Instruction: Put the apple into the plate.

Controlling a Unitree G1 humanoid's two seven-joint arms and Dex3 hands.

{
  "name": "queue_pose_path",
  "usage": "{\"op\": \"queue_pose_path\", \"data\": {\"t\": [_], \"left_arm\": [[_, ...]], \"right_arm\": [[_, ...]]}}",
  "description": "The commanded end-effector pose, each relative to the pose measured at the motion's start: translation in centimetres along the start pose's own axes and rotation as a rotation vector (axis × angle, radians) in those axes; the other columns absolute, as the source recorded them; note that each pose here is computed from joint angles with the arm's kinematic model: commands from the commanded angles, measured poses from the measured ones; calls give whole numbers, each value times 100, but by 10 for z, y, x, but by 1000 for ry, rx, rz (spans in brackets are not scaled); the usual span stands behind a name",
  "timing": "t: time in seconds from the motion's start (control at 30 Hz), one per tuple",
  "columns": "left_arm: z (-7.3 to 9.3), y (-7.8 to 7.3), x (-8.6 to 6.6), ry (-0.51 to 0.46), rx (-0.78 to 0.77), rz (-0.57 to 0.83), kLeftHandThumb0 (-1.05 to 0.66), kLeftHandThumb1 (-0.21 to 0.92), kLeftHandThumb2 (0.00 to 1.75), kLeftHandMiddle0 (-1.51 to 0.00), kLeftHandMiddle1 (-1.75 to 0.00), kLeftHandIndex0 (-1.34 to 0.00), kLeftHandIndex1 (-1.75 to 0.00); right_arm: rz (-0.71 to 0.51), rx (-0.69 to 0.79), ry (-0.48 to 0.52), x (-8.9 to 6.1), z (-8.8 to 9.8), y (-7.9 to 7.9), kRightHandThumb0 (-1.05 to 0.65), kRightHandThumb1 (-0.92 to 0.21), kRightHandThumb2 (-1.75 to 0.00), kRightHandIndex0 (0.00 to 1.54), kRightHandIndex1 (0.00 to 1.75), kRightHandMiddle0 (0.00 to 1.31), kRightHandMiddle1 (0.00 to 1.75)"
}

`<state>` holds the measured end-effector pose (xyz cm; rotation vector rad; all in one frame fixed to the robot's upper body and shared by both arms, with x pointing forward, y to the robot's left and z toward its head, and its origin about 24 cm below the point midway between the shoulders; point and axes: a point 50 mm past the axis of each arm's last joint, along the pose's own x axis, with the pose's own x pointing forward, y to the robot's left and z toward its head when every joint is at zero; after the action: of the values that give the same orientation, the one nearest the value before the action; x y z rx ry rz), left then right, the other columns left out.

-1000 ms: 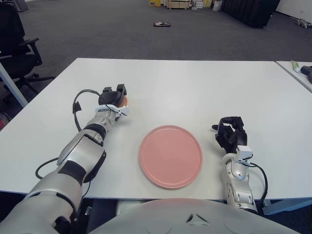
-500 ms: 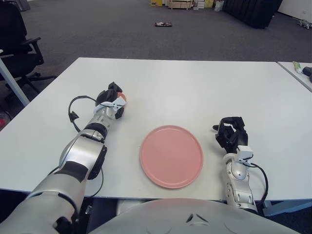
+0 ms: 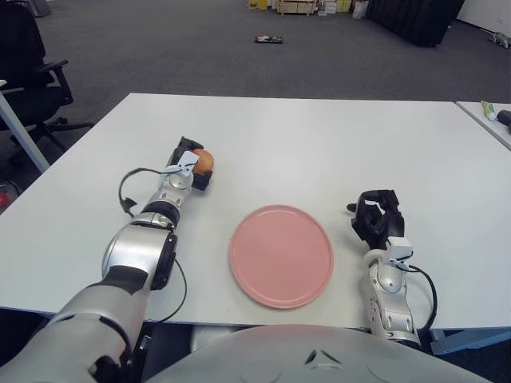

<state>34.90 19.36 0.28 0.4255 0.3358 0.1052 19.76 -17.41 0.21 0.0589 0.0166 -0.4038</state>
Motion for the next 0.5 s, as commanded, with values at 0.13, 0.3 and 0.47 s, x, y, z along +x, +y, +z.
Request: {"op": "queue_pose_path", "data": {"t": [0.13,0.3,0.47], "left_arm": [[12,1,3,-34,-292,-33,0,12,154,-75,-170,-54,-175],[24,4,4,-109,-394,-41,0,12,154,-75,-171,-55,-175],[31,7,3,-174,-486,-63,0,12,154,-76,-169,-55,-175]], "right_arm": [[10,26,-23,3,4,7,-38,-71,-82,55,134,32,175],[11,26,-23,4,4,7,-38,-71,-82,55,133,32,175],[14,26,-22,4,4,7,-38,-71,-82,55,133,32,175]]}}
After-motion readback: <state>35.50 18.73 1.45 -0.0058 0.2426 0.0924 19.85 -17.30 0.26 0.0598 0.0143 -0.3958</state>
